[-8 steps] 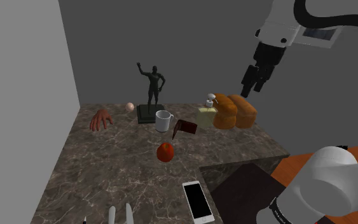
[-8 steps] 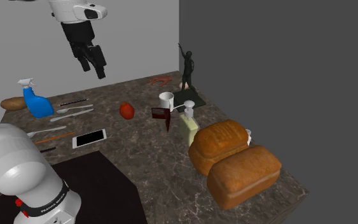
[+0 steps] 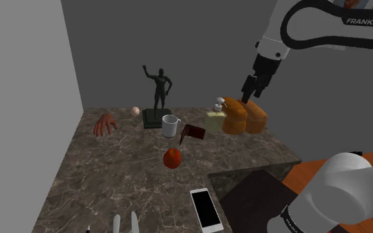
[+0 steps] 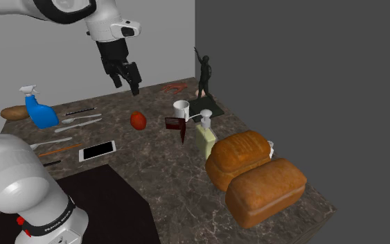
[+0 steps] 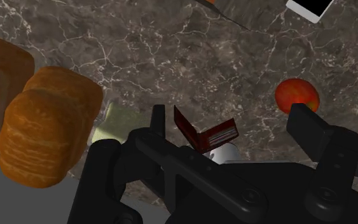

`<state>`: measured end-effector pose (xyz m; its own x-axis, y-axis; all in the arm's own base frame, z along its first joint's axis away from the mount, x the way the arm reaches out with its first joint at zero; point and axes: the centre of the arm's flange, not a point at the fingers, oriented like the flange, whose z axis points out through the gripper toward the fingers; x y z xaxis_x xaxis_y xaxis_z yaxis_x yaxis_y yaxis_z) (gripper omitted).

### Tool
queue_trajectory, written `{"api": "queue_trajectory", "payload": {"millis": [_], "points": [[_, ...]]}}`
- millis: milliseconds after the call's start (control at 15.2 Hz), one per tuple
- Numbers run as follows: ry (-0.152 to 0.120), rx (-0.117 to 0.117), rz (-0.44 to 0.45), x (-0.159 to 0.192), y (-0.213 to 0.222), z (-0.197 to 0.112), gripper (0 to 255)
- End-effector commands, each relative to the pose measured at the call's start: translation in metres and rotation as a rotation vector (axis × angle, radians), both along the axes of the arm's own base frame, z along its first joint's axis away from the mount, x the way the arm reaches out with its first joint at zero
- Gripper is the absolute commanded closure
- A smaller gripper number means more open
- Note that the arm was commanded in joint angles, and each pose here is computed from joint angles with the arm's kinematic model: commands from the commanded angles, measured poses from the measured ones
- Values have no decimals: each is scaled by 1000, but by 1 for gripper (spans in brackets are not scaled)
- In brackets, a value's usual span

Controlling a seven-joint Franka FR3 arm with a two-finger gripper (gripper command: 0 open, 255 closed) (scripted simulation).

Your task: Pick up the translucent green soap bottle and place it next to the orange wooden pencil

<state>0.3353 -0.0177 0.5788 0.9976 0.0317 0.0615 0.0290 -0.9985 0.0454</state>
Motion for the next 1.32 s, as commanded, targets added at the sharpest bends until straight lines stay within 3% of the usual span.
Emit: {"api": "queue_trajectory", "payload": {"millis": [0, 1254], "points": [[-15, -8, 6, 18, -13, -15, 0], [-139, -75, 60, 180, -139, -127, 0]]}}
